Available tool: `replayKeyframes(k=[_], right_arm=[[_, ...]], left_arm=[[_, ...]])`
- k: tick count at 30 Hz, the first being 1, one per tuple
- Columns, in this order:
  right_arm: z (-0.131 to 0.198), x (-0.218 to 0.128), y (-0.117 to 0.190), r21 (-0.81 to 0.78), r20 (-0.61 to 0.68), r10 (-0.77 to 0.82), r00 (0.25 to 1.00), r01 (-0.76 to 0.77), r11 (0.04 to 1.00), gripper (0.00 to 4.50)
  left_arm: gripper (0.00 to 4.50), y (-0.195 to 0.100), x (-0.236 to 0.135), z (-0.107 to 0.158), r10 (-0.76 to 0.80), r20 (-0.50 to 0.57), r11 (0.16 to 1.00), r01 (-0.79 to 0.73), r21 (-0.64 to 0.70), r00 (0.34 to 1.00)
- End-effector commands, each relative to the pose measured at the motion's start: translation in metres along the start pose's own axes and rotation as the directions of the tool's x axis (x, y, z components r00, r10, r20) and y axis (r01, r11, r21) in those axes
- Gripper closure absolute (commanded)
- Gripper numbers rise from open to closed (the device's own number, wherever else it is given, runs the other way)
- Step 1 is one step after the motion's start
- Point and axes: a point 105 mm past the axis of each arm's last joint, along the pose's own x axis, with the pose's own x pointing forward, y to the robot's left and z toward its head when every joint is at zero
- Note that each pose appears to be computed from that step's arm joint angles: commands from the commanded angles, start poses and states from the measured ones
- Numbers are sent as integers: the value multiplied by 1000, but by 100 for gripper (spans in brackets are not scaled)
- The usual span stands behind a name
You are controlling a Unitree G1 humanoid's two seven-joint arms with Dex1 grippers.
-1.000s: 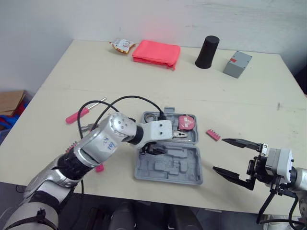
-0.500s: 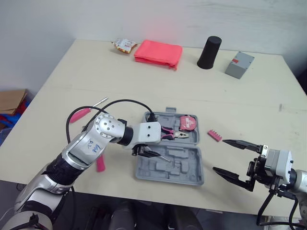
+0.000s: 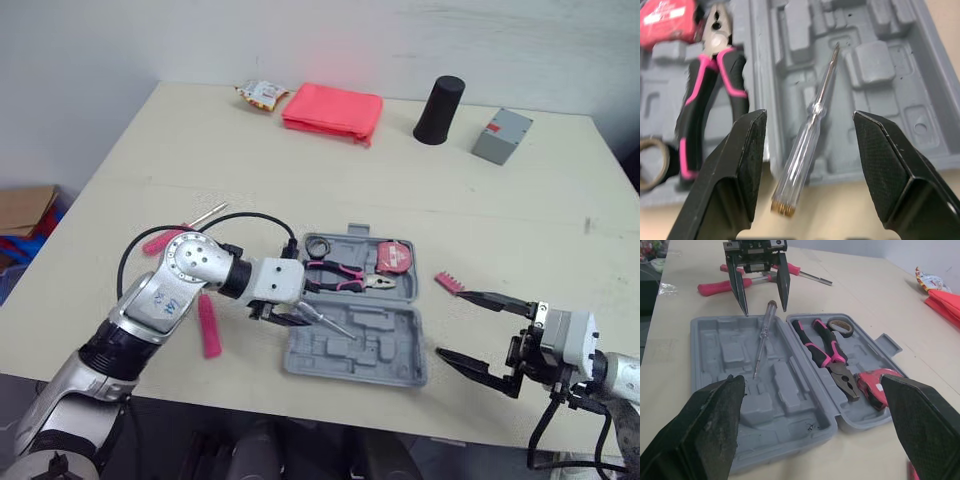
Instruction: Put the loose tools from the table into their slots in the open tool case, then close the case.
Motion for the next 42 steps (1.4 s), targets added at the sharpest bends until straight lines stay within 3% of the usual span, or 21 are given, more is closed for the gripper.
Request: replayKeyframes(k=[1,10,13,17,18,20,23,25,30,35,42], right_arm=[[7,2,1,-25,13,5,1000,-5,1000,0],[8,7,3,-21,21,12,1000,-11,1000,0],[8,7,3,-21,24,11,1000,-10,1000,0],[8,7,3,-22,25,7,1000,-6,1000,0],[8,7,4,-22,25,6,1000,-5,1000,0],[8,8,5,-20,25,4,1000,-4,1000,0],[9,7,6,-19,28,-3,1000,4,1000,0],[9,6,5,-20,26,-6,1000,6,1000,0],[9,7,4,-21,26,-5,1000,5,1000,0],[8,7,6,-19,25,3,1000,-2,1000,0],[9,8,2,-29,26,13,1000,-12,1000,0]], left_arm=[[176,1,2,-5,-21,-60,997,26,69,998],[176,2,10,-10,-93,-139,989,107,98,986],[263,2,13,-9,-108,-145,989,121,88,984],[433,4,12,-10,-103,-156,990,117,77,982],[445,5,11,-9,-99,-156,991,112,78,983],[445,8,9,-5,-80,-138,993,91,78,987],[445,10,1,23,-56,-13,997,56,-45,998],[445,5,-1,33,-67,11,991,68,-115,998],[445,3,13,31,0,-39,968,-9,-251,999],[445,7,25,24,68,-120,960,-98,-264,990],[445,-2,39,17,31,-146,951,-74,-302,989]])
